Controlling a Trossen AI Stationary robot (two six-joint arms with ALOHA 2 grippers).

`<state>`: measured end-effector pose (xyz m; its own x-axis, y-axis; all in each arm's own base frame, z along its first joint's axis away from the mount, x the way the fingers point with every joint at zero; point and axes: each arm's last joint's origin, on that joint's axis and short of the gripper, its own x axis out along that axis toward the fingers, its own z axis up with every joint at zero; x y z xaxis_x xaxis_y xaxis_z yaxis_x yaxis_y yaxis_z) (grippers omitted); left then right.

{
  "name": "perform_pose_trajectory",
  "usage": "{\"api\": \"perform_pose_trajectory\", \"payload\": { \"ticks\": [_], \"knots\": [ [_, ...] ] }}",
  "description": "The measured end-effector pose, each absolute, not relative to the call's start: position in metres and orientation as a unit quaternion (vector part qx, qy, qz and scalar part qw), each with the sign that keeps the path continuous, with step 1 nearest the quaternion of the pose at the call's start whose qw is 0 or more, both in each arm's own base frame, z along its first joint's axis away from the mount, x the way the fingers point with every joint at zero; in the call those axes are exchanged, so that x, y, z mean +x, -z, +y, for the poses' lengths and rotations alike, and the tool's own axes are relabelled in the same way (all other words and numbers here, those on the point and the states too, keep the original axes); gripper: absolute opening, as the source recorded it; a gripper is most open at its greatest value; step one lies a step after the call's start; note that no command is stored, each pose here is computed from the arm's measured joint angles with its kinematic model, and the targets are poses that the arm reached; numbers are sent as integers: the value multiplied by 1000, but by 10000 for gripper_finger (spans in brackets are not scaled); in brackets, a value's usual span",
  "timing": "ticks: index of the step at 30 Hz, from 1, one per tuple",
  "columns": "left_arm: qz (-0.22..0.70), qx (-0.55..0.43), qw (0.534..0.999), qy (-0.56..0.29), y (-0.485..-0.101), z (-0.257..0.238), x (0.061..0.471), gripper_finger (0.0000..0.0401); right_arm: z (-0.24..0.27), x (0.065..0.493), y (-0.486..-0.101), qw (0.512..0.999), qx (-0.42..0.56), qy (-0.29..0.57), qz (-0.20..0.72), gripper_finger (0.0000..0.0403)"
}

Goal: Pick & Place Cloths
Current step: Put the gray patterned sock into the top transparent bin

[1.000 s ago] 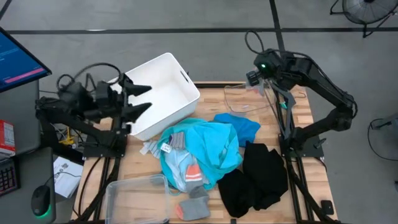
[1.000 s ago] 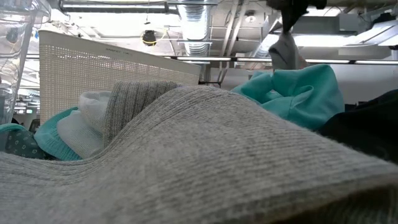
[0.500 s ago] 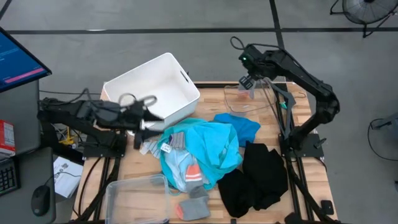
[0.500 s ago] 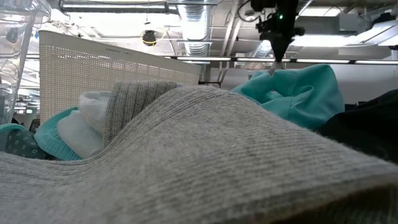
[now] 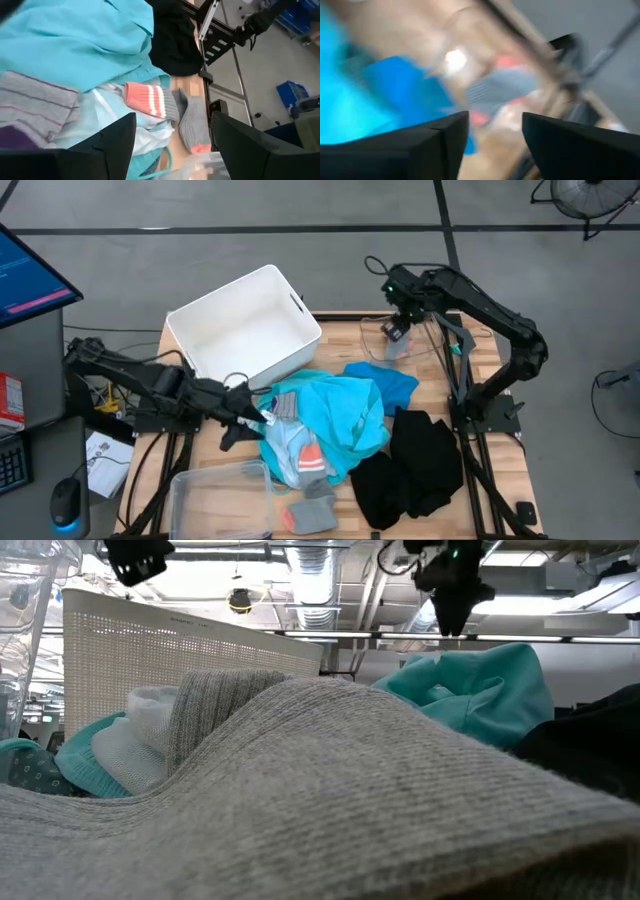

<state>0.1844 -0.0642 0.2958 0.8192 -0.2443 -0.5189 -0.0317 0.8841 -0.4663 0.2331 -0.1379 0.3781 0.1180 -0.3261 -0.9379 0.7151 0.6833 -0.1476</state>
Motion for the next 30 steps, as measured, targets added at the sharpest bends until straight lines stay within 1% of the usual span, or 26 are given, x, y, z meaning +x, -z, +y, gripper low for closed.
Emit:
{"api": "perform_pose_trajectory", "payload": {
  "ticks": [3, 6, 9, 12, 15, 19, 24, 27, 30],
  "knots": [
    [295, -222, 927, 71, -291, -71, 190, 243, -111, 229, -389, 747, 213, 313, 546, 214],
    [247, -232, 936, 93, -297, -77, 201, 243, -81, 223, -402, 776, 242, 255, 524, 225],
    [170, -225, 953, 111, -309, -80, 211, 243, -46, 218, -414, 800, 258, 187, 508, 224],
    [94, -188, 972, 109, -326, -79, 218, 243, -10, 211, -425, 824, 260, 126, 488, 219],
    [51, -149, 983, 92, -347, -76, 219, 243, 26, 208, -434, 843, 267, 73, 461, 212],
    [8, -152, 984, 89, -378, -76, 217, 243, 69, 209, -443, 866, 285, 24, 410, 206],
    [-22, -146, 983, 112, -401, -82, 211, 243, 128, 223, -436, 879, 287, -11, 381, 201],
    [-21, -144, 981, 126, -407, -87, 207, 243, 163, 236, -420, 880, 275, -17, 388, 199],
    [-1, -142, 982, 126, -404, -94, 203, 243, 188, 250, -400, 877, 258, -15, 405, 201]
  ]
}}
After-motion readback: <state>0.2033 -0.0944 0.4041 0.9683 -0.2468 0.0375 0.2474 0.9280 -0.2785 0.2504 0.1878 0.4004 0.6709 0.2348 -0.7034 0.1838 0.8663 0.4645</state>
